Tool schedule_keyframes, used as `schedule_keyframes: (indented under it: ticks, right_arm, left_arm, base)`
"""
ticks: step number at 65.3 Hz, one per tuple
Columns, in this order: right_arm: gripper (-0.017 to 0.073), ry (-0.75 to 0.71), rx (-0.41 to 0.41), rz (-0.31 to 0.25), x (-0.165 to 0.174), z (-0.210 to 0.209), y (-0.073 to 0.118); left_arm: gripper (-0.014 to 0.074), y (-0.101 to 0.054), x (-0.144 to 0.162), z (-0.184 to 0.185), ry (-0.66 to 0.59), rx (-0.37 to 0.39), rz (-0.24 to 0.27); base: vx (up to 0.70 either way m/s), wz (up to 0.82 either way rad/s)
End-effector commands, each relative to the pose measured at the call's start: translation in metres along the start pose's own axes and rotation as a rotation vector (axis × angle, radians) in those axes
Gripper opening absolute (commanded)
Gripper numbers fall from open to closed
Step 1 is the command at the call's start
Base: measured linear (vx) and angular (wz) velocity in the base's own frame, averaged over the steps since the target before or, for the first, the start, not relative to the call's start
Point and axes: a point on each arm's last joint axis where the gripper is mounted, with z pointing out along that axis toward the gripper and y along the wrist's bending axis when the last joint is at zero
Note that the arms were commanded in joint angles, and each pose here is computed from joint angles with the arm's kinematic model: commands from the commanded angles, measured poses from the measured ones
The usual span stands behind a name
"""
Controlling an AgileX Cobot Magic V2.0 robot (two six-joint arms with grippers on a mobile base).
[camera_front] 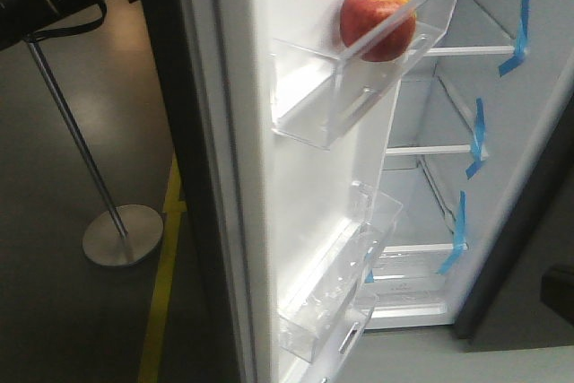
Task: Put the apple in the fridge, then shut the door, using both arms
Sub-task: 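Move the left gripper toward the outer edge of the refrigerator door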
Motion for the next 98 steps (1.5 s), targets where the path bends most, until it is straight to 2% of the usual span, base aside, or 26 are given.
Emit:
schedule_keyframes:
  ticks: [1, 12, 23, 28, 33, 42, 48, 50, 58, 64, 76, 84, 98]
  right_arm:
    - [-0.0005, -0.111, 0.043, 0.02, -0.014, -0.002, -0.004]
    - [-0.0005, -0.14, 0.069, 0.021, -0.017, -0.003, -0.006]
    - [0.0, -0.189, 0.123, 0.021, -0.021, -0.004, -0.011]
    - [0.0013, -0.233, 0.175, 0.036, -0.025, -0.005, -0.016]
    - [0.0049, -0.276, 0.239, 0.022, -0.029, -0.006, -0.022]
    - [0.0167, -0.333, 0.356, 0.009, -0.038, -0.001, -0.04]
    - [0.0301, -0.337, 0.415, 0.033, -0.043, 0.012, -0.057]
    - [0.0359, -0.328, 0.432, 0.045, -0.044, 0.019, -0.065]
    - [0.0531, -0.328, 0.518, 0.074, -0.055, 0.044, -0.095]
    - [0.0596, -0.323, 0.571, 0.07, -0.068, 0.063, -0.117]
    - [0.058, -0.328, 0.653, 0.041, -0.104, 0.109, -0.167]
    - [0.0567, -0.363, 0.722, 0.043, -0.119, 0.138, -0.199]
    - [0.0567, -0.353, 0.751, 0.053, -0.127, 0.181, -0.238]
  left_arm:
    - [0.0398, -0.05, 0.019, 0.016, 0.139, 0.195, 0.048]
    - [0.0398, -0.064, 0.059, 0.038, 0.324, 0.239, 0.072]
    - [0.0388, -0.066, 0.077, 0.043, 0.433, 0.229, 0.111]
    - [0.0365, -0.064, 0.079, 0.042, 0.464, 0.212, 0.133]
    - [0.033, -0.06, 0.078, 0.038, 0.496, 0.178, 0.169]
    - [0.0224, -0.054, 0.077, 0.029, 0.565, 0.081, 0.269]
    - [0.0132, -0.052, 0.074, 0.022, 0.598, 0.011, 0.344]
    - [0.0104, -0.052, 0.071, 0.019, 0.598, -0.007, 0.354]
    - [-0.0003, -0.052, 0.061, 0.012, 0.566, -0.037, 0.358]
    - [-0.0009, -0.051, 0.051, 0.005, 0.532, -0.069, 0.372]
    - [-0.0008, -0.047, 0.032, -0.009, 0.464, -0.139, 0.394]
    - [-0.0008, -0.043, 0.025, -0.016, 0.445, -0.163, 0.397]
    - [-0.0008, -0.04, 0.02, -0.021, 0.431, -0.182, 0.397]
  base:
    - [0.0, 0.0]
    - [0.0, 0.0]
    - [0.0, 0.0]
    - [0.0, 0.0]
    - [0.0, 0.0]
    - [0.0, 0.0]
    - [0.0, 0.0]
    - [0.0, 0.0]
    - [0.0, 0.0]
    - [0.0, 0.0]
    - [0.0, 0.0]
    - [0.0, 0.0]
    - [0.0, 0.0]
